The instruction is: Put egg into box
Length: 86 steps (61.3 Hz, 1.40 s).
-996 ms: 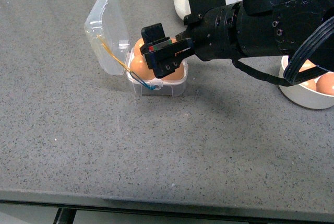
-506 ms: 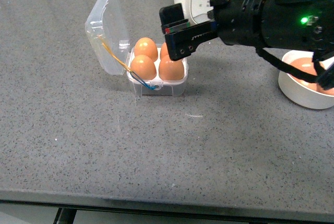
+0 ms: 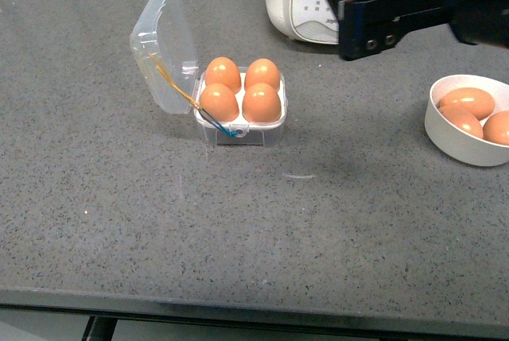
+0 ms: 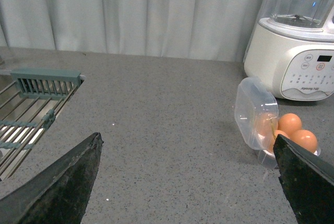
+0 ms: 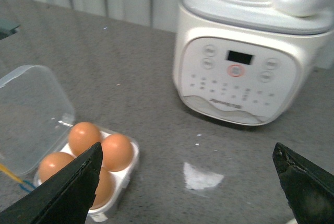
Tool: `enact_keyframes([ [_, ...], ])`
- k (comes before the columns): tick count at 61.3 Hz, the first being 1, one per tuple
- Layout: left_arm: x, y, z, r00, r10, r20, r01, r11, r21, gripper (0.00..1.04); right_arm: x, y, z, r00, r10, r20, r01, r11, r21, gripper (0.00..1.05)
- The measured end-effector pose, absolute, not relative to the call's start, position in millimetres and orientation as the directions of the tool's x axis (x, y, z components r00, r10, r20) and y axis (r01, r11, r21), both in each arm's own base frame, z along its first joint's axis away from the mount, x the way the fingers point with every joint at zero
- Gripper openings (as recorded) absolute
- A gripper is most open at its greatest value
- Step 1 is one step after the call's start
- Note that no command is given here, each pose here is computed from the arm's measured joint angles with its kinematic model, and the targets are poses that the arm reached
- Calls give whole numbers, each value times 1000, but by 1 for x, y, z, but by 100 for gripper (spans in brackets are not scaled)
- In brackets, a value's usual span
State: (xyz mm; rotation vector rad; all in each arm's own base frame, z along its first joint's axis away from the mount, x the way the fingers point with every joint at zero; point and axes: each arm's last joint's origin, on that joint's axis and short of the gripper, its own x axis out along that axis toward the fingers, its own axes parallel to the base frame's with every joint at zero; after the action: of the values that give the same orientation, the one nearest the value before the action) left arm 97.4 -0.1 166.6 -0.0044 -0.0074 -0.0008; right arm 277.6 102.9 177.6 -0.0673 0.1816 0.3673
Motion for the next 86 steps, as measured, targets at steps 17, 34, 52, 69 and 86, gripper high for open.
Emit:
enact_keyframes([
  [17, 97, 0, 167, 1000, -1, 7, 1, 1000, -4, 98, 241, 73, 189, 964, 217, -155, -225, 973, -41, 95],
  [34, 97, 0, 167, 1000, -1, 7, 1, 1000, -4, 98, 210, 46, 186, 1000, 7, -15, -8, 1000, -20, 66],
  [52, 97, 0, 167, 1000, -1, 7, 1, 1000, -4, 98, 175, 23, 175, 1000, 5, -15, -5, 1000, -15, 13],
  [69, 97, 0, 167, 1000, -1, 7, 1, 1000, -4, 98, 151, 9, 161, 1000, 14, -23, -14, 1000, -12, 1],
  [86, 97, 0, 167, 1000, -1, 7, 1, 1000, -4, 98, 137, 0, 164, 1000, 1, -10, -1, 1000, -10, 1],
])
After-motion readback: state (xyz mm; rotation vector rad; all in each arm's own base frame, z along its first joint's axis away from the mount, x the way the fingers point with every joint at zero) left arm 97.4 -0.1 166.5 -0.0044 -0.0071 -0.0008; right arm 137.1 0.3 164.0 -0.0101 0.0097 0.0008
